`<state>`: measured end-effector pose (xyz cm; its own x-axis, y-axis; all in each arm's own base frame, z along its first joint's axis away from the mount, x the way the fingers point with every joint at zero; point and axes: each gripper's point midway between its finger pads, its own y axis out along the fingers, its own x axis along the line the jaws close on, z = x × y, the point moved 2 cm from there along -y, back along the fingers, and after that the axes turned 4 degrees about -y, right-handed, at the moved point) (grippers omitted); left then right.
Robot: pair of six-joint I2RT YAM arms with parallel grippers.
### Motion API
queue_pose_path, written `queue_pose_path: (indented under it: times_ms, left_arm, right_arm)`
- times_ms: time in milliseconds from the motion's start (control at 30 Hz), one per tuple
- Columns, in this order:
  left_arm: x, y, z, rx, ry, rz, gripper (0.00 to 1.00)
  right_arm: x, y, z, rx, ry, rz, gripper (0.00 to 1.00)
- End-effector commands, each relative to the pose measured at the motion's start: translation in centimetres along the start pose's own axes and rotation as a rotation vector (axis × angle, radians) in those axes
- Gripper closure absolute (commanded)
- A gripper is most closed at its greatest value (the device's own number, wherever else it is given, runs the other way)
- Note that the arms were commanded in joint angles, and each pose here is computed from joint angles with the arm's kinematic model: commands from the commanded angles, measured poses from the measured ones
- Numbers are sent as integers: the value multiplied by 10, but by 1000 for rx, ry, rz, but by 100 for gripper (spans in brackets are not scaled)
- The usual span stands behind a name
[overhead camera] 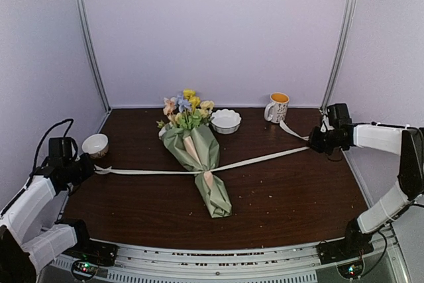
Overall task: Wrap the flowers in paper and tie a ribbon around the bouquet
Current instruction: Tie the ribbon around the folded bouquet.
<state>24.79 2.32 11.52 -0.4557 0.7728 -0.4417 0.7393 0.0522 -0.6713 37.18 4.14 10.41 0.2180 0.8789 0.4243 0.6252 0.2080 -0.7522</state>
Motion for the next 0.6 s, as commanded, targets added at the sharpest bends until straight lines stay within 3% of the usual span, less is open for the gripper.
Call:
queue_pose_path:
  times_ms: [0,200,400,567]
  left_arm:
    - [-7,-32,-74,-274,79,-98,100]
    - [-62,-77,-99,-359,223,93,100]
    - [-93,-91,-84,-290,324,258,100]
    - [-127,-106,-58,-233,453,446,100]
  right_arm:
    - [39,-58,-60,-254,-182,128,100]
    - [161,-116,-42,-250,-472,-107,100]
    - [266,-209,6,-313,-781,-412,100]
    - [315,-272,53,-305,-976,-656,100]
